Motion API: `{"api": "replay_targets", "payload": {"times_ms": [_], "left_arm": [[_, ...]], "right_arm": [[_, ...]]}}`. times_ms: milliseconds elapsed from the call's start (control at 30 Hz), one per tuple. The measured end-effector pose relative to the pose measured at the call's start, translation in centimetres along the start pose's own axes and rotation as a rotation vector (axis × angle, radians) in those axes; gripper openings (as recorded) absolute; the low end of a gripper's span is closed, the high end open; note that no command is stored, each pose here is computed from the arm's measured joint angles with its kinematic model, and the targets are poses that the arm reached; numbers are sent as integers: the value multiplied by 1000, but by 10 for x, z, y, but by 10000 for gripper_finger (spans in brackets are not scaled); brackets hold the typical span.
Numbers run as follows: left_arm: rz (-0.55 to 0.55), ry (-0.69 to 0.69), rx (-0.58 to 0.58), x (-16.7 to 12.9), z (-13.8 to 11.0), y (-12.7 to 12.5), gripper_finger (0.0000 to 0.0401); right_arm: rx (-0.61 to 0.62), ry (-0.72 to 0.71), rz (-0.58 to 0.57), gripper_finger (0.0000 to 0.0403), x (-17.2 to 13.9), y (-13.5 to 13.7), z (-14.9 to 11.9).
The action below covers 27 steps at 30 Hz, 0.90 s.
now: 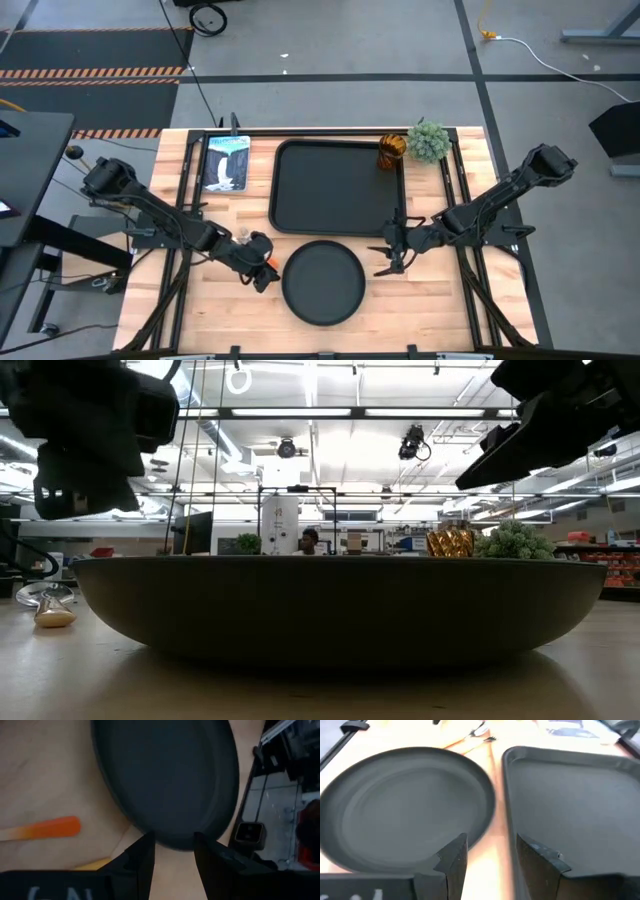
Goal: Pick and place plate/cup/fork/spoon on tray
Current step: Put the black plate on the black serving tray to the bottom of the brown glass
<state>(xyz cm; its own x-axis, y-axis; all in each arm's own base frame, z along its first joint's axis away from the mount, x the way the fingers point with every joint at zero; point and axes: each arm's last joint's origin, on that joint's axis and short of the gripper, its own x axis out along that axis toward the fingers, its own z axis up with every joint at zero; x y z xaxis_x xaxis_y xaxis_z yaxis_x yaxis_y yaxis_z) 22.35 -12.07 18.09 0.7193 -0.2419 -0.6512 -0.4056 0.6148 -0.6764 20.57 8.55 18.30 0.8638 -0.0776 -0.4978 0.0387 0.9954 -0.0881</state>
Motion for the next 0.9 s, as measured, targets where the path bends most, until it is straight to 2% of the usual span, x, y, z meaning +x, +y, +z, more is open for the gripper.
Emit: {"api": "replay_targets", "payload": {"times_ms": [133, 467, 700, 900], "left_arm": [[54, 19, -18, 4, 0, -3, 142], [241, 121, 16, 15, 6, -39, 142], [324, 218, 18, 28, 10, -61, 142], [368, 173, 0, 33, 14, -60, 142]], "right_arm": [[8, -31, 1, 175, -7, -3, -1], [2, -53, 61, 175, -17, 5, -2], [3, -72, 79, 175, -18, 8, 0], [7, -84, 82, 175, -18, 8, 1]]}}
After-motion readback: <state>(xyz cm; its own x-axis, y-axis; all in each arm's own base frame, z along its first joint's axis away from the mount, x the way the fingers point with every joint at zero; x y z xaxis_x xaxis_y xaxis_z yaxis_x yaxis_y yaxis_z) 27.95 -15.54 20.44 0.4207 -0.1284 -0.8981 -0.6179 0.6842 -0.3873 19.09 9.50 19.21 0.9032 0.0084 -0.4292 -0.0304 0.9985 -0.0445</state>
